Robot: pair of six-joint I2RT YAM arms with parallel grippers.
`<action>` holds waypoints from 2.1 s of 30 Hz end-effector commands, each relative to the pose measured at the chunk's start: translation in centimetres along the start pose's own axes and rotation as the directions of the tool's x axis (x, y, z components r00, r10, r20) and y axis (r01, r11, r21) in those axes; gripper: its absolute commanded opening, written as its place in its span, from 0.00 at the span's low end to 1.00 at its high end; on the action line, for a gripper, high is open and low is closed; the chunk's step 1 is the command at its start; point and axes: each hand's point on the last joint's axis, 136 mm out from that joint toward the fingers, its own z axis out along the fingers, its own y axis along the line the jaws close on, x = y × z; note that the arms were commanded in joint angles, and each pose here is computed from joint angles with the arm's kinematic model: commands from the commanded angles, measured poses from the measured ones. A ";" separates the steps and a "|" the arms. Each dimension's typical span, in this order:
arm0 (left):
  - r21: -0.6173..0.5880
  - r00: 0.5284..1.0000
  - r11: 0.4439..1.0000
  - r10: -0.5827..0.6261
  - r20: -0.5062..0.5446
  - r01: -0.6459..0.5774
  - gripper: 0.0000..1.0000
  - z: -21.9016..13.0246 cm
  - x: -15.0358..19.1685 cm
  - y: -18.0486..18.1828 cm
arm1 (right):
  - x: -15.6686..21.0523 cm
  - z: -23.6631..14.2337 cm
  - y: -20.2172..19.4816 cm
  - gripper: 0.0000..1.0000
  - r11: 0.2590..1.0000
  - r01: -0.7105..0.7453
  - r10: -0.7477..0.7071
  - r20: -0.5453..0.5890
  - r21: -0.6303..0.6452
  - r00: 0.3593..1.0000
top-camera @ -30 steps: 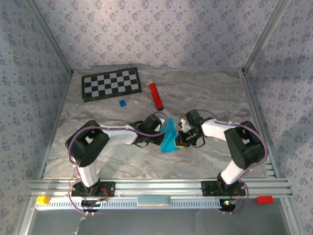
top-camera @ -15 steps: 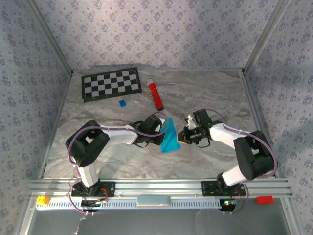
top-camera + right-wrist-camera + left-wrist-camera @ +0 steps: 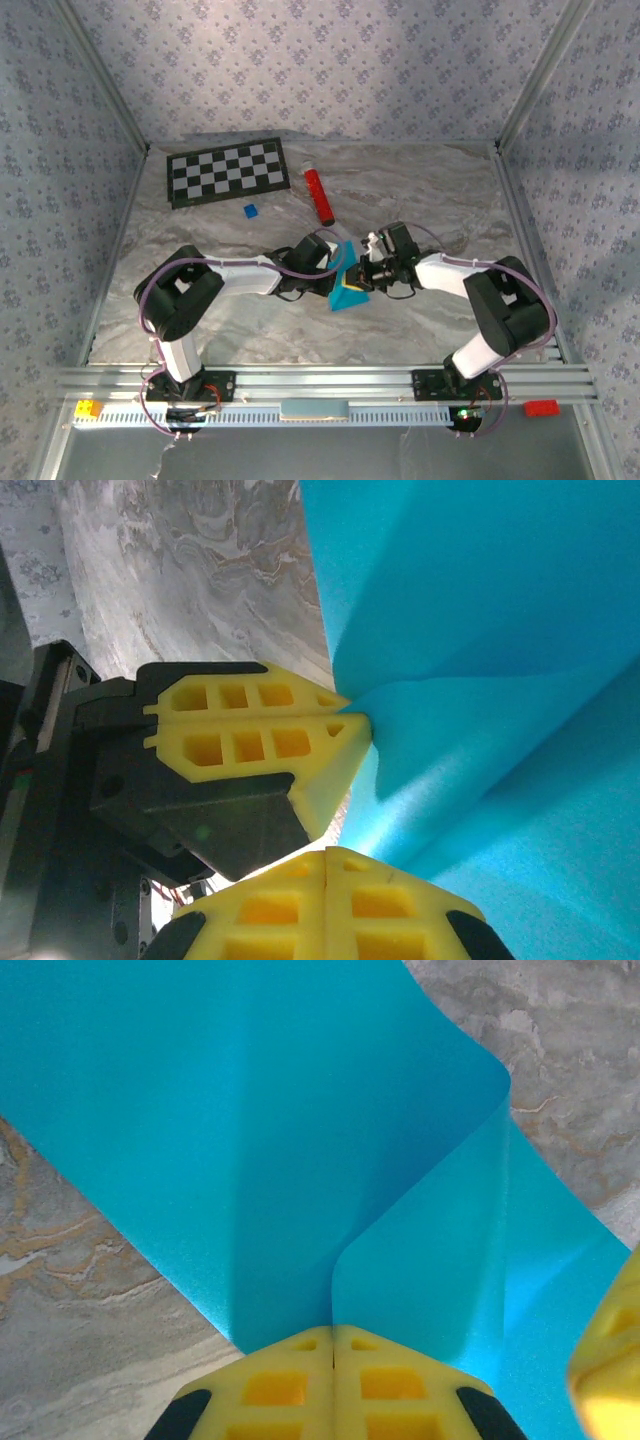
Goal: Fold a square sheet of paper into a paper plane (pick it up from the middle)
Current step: Fold the triangle a second time at the center of the table.
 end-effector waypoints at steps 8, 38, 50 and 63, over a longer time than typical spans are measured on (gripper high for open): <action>-0.018 1.000 1.000 -0.006 -0.024 0.005 0.00 0.2 0.7 0.5 | 0.2 1.7 0.1 0.00 0.999 -0.035 0.034 -0.025 -0.030 0.999; -0.021 0.999 1.000 0.010 -0.045 -0.011 0.00 0.3 1.1 0.6 | -1.7 0.3 -1.6 0.00 0.998 -0.048 0.046 0.060 0.033 0.997; -0.026 0.999 1.000 0.014 -0.048 -0.015 0.00 0.4 1.1 0.7 | -1.0 0.7 -6.6 0.00 0.974 -0.186 0.177 0.079 0.132 0.981; -0.019 0.998 1.000 0.020 -0.051 -0.021 0.00 0.4 0.9 0.4 | -4.2 -0.4 -4.6 0.01 0.986 -0.131 0.120 0.105 0.103 0.987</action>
